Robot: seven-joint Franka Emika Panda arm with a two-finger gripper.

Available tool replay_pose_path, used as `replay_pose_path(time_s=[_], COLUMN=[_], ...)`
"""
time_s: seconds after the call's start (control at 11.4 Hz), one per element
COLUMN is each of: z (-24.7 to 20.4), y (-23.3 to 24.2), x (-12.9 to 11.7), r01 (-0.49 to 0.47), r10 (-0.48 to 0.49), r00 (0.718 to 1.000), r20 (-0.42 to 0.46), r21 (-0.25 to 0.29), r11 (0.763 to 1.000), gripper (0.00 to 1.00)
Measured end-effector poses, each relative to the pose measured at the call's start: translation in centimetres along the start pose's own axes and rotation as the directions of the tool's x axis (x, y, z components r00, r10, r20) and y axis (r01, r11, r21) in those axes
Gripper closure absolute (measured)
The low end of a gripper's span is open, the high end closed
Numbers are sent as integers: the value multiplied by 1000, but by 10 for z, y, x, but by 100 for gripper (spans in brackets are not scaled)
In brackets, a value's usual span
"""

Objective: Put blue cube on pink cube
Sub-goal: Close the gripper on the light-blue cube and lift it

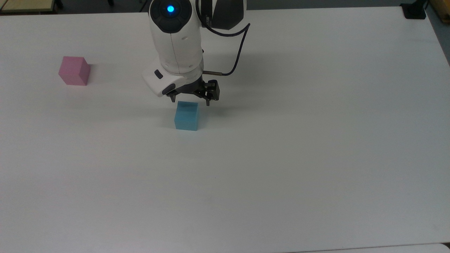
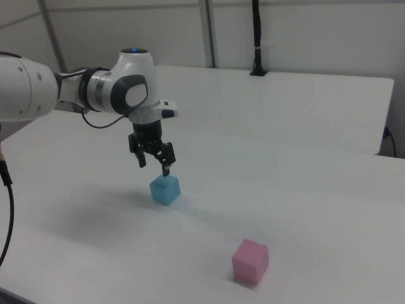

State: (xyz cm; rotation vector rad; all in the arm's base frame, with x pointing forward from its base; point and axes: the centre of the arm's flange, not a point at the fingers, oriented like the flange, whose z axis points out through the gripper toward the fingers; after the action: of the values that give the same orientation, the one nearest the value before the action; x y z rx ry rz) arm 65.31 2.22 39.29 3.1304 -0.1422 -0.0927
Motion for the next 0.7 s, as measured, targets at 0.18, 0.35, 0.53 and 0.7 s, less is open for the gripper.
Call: replay_pose_path(time_s=[0.18,0.35,0.53,0.7], z=[10,20,32,40], y=[3,4,4,6], x=[-1,3,6,7], r01=[3,1,3,17], r10=[-3,-1,-3,-16], r00=[1000,1000,1000,1000], r20=[16,9,15,15], r21=[-24,-26,-38,-68], r11=[1000,1000,999,998], gripper=[0,0,0,0])
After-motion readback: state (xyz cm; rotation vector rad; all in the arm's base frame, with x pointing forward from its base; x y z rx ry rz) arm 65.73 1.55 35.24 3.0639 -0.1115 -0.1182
